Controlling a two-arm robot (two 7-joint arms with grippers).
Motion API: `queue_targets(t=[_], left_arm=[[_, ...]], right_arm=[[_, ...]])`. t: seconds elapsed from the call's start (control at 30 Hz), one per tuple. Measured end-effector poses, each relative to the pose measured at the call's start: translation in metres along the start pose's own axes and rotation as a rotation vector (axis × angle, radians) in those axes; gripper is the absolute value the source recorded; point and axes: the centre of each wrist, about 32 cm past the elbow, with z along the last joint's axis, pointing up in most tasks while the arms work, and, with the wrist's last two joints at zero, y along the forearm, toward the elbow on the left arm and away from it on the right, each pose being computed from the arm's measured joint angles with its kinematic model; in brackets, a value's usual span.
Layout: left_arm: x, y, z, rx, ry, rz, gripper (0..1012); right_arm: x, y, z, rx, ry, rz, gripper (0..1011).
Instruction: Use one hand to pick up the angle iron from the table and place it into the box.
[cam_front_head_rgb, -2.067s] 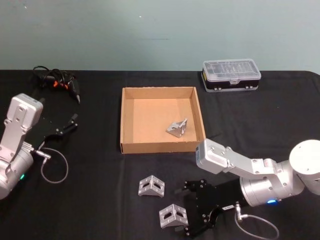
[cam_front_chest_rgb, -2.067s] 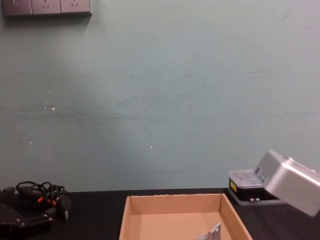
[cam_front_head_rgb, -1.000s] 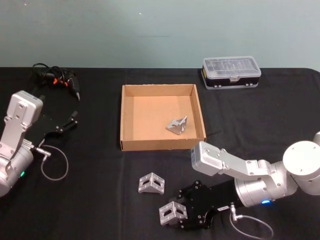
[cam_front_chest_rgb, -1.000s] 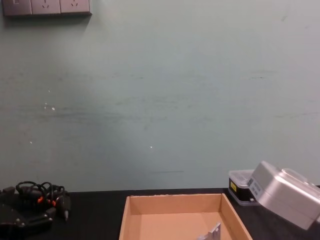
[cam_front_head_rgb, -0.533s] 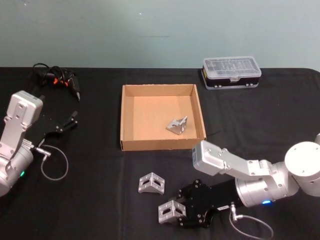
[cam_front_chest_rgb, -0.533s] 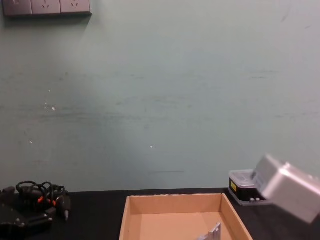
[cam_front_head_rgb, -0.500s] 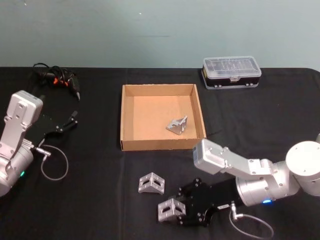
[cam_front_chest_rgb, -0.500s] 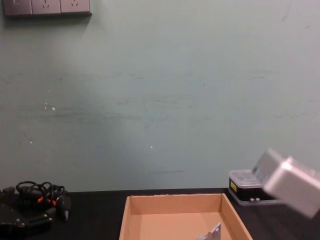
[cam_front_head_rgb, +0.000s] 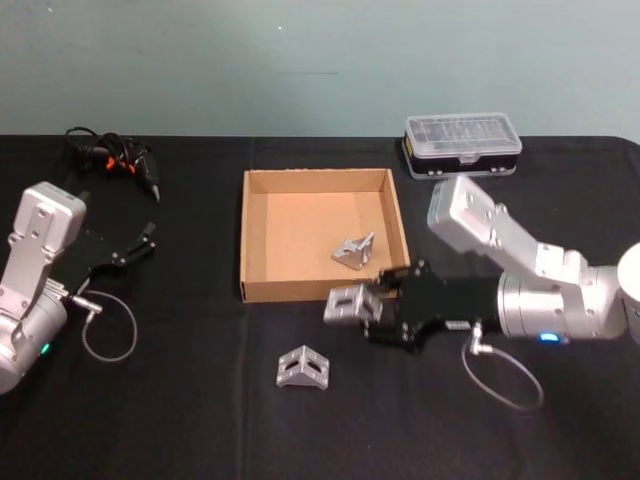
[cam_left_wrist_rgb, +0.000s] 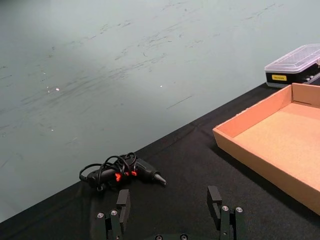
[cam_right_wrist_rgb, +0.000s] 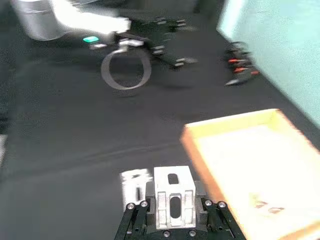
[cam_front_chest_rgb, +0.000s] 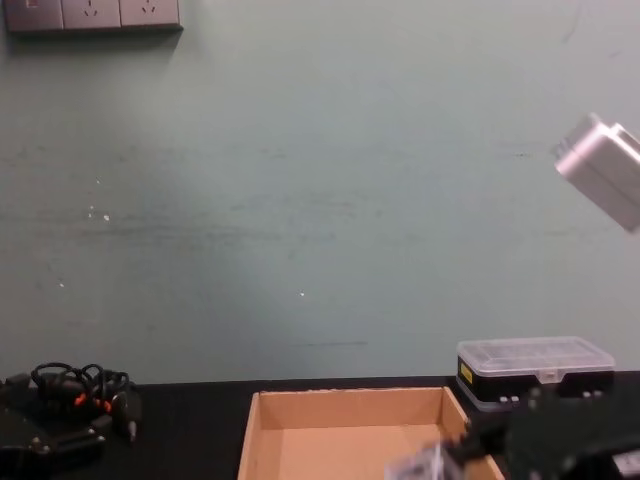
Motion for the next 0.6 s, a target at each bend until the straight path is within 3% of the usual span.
queue_targets(t=[0.23,0.6], left_arm=[[0.0,0.0,0.0,0.0,0.0,0.0,1011],[0.0,0.0,0.0,0.0,0.0,0.0,1012]], right_arm=[[0.014,0.016,0.007,-0.015,0.027,-0.115,447],[0.033,0.057,0.014,-0.041,0.066,-0.183,447]])
